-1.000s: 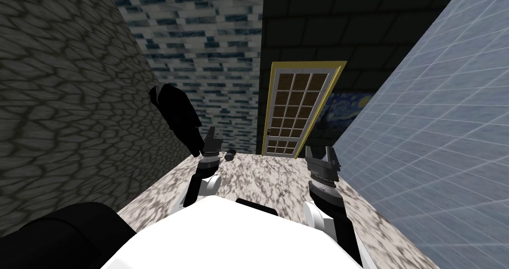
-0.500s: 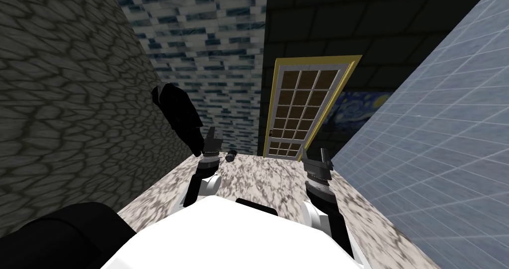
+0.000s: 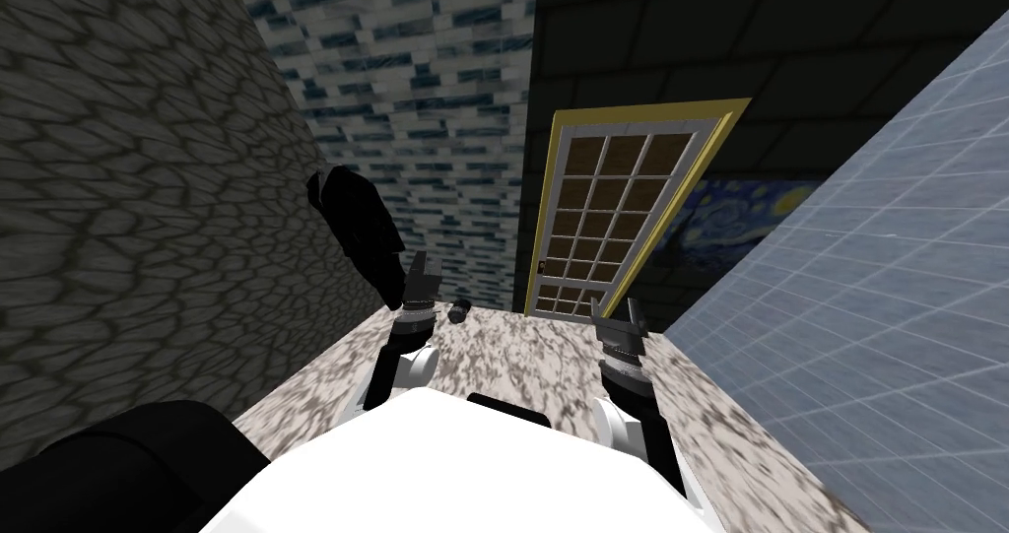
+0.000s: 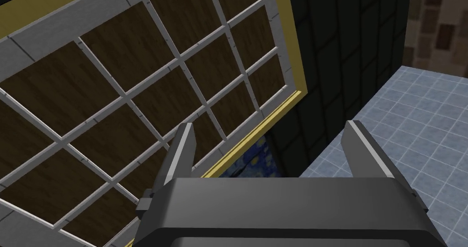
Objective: Pull the door open
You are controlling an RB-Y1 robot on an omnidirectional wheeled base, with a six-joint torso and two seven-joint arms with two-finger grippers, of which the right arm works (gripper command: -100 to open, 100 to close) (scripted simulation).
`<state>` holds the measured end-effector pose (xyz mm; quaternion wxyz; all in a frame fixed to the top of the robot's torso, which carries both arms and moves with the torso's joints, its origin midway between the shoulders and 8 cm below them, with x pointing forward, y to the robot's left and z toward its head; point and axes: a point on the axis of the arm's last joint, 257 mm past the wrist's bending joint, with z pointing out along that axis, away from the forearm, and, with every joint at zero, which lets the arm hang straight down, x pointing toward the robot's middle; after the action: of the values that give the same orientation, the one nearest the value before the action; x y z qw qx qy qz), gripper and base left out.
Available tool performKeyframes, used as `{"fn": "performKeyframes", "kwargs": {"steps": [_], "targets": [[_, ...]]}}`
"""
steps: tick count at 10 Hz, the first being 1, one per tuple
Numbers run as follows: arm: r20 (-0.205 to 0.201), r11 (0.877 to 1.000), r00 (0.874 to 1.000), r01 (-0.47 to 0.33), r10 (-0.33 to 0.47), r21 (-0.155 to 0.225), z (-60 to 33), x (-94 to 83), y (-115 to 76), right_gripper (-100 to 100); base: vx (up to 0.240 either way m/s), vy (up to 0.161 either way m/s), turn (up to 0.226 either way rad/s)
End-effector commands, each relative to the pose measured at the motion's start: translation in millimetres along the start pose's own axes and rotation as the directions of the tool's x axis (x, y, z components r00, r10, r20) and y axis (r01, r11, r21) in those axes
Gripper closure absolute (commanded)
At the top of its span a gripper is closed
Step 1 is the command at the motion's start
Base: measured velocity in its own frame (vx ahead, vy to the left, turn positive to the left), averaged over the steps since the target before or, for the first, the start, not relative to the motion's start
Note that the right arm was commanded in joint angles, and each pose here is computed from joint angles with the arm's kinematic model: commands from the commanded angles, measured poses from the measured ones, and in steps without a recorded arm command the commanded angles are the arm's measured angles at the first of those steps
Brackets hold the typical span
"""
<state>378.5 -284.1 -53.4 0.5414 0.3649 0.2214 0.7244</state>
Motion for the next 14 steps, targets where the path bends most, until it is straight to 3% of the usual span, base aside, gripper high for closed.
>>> {"fn": "performKeyframes", "kwargs": {"steps": [1,4,7,11,14], "targets": [[0.012,0.999,0.999,-0.048,0.047,0.019,-4.9,-6.8,-9.9,-100,0.090,0.003,0.081],[0.041,0.989,0.990,-0.137,0.135,0.054,-13.5,-18.6,-31.1,-100,0.098,-0.005,0.077],[0.077,0.971,0.973,-0.225,0.219,0.084,-23.3,-31.0,-52.1,-100,0.092,0.008,0.080],[0.137,0.933,0.935,-0.342,0.326,0.115,-38.5,-48.8,-79.8,-100,0.099,-0.011,0.086],[0.189,0.895,0.897,-0.426,0.399,0.130,-51.5,-63.1,-99.8,-100,0.108,-0.002,0.081]]}}
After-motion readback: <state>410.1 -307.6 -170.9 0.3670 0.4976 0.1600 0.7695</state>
